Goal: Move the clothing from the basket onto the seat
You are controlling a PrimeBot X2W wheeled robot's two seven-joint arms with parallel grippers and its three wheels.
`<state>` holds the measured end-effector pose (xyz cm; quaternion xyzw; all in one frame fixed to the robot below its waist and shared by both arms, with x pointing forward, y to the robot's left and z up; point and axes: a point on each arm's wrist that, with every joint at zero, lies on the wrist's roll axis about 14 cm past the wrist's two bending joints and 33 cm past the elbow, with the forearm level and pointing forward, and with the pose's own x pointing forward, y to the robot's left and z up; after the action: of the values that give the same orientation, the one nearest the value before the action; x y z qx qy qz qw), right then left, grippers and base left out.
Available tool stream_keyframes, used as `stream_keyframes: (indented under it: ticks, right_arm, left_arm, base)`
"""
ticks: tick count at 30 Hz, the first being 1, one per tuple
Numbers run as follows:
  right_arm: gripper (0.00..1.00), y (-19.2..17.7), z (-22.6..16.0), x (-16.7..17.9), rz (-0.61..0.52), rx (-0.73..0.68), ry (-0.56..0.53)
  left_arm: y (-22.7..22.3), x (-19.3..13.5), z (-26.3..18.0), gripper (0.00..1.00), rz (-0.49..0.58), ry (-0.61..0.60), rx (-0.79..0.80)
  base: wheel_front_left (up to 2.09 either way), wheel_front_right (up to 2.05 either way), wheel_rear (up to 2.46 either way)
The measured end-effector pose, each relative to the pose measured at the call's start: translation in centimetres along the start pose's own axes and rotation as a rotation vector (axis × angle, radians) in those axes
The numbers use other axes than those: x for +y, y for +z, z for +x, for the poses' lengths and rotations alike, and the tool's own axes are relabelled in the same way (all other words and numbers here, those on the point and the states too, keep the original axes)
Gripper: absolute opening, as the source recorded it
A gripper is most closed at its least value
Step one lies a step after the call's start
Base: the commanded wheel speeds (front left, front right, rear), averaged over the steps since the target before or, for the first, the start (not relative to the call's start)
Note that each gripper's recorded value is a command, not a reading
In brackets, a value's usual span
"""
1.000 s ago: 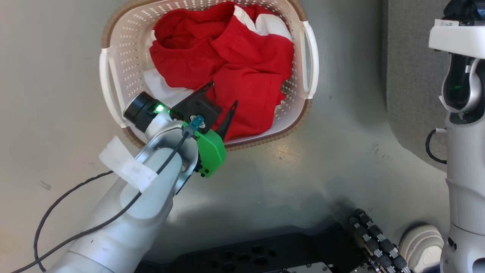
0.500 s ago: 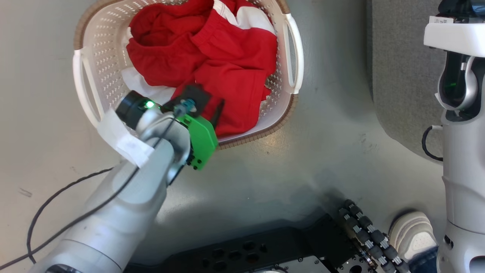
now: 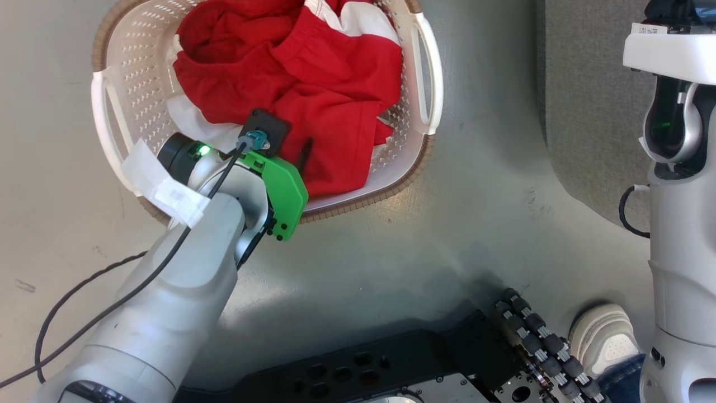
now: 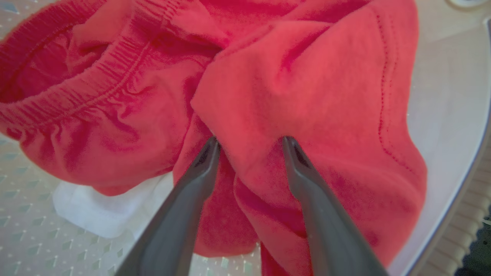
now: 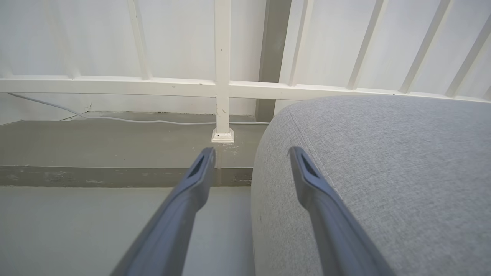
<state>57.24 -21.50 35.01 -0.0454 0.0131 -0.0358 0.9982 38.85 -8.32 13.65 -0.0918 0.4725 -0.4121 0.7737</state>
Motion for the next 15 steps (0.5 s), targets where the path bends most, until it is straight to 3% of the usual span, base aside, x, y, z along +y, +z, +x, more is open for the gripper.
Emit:
stream_keyframes:
  ticks: [15]
  right_arm:
    - [1.0,1.0,0.1,-0.1,0.001,-0.017,-0.007]
  left_arm:
    - [4.2,-1.7,-0.4,0.0,0.023,-0.051,-0.154]
  base:
    - [0.0,0.0,0.0]
